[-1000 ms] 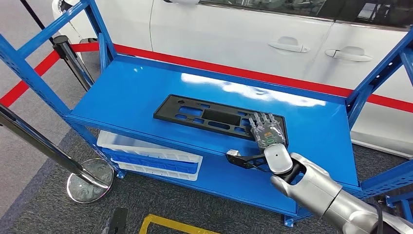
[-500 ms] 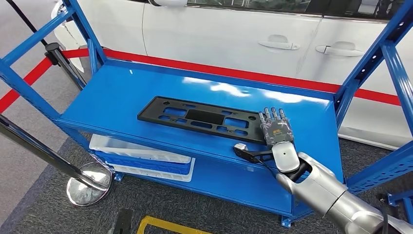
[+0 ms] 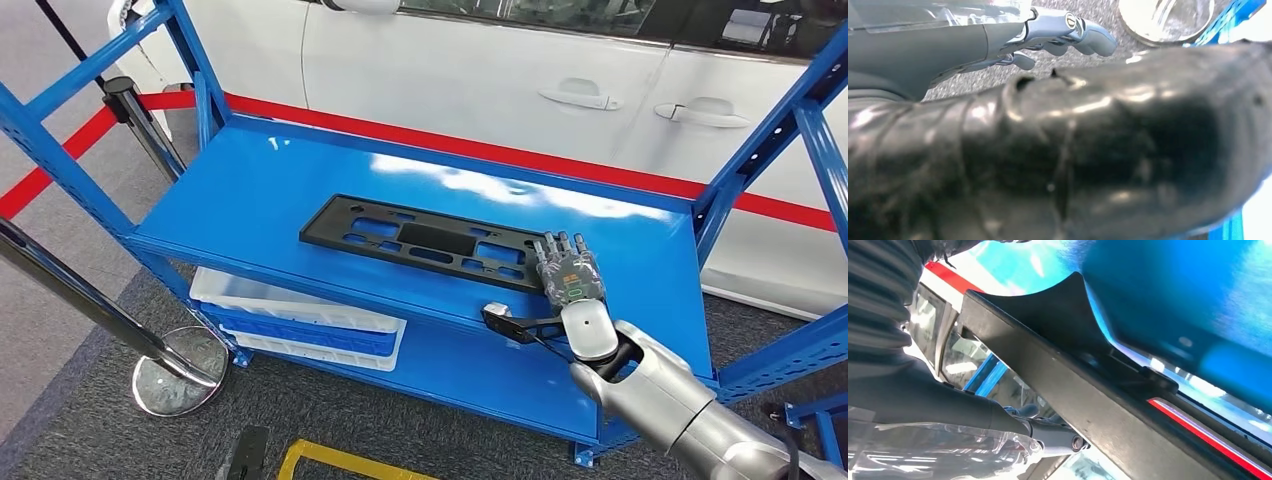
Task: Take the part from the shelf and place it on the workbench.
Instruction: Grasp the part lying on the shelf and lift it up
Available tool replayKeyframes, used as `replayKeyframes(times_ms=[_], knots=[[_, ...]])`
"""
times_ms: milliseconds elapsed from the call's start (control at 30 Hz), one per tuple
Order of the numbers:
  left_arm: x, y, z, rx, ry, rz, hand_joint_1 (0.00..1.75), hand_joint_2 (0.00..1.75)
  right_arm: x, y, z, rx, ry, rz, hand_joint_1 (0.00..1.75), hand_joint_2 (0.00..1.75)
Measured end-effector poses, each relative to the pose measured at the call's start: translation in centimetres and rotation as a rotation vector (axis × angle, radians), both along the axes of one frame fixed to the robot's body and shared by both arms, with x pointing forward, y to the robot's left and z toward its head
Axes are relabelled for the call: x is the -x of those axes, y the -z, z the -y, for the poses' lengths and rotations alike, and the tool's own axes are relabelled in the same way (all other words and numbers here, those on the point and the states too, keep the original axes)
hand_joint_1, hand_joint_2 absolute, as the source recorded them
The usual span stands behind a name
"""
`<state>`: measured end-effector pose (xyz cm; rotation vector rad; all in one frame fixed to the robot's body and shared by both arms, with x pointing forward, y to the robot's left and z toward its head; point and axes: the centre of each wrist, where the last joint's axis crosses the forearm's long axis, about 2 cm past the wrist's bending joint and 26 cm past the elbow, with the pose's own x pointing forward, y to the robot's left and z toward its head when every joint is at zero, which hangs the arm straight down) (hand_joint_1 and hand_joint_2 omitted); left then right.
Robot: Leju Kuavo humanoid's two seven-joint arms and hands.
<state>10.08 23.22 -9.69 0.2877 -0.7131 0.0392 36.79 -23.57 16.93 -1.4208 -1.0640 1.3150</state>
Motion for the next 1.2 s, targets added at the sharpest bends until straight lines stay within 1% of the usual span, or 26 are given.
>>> replayKeyframes(times_ms=[333, 467, 700, 900, 1067, 1200], knots=[[0.0, 0.0, 0.3, 0.006, 0.005, 0.01, 0.0, 0.0, -0.1, -0.7, -0.6, -0.016, -0.029, 0.017, 0.0, 1.75], [-0.1, -0.1, 0.4, 0.006, 0.007, 0.013, 0.0, 0.0, -0.1, -1.0, -1.2, -0.046, -0.068, 0.018, 0.0, 1.75], [-0.1, -0.1, 0.3, -0.017, -0.001, 0.002, 0.0, 0.0, 0.3, -1.1, -2.9, -0.094, -0.172, 0.005, 0.0, 1.75], [-0.1, -0.1, 0.3, -0.029, -0.002, -0.001, 0.0, 0.0, 0.8, -1.1, -4.1, -0.105, -0.212, 0.002, 0.0, 1.75], [0.1, -0.1, 0.4, -0.027, -0.002, -0.006, 0.0, 0.0, 1.1, -0.8, -4.5, -0.099, -0.228, -0.006, 0.0, 1.75], [0.0, -0.1, 0.4, -0.027, -0.003, -0.005, 0.0, 0.0, 1.1, -1.1, -4.8, -0.1, -0.24, 0.001, 0.0, 1.75]])
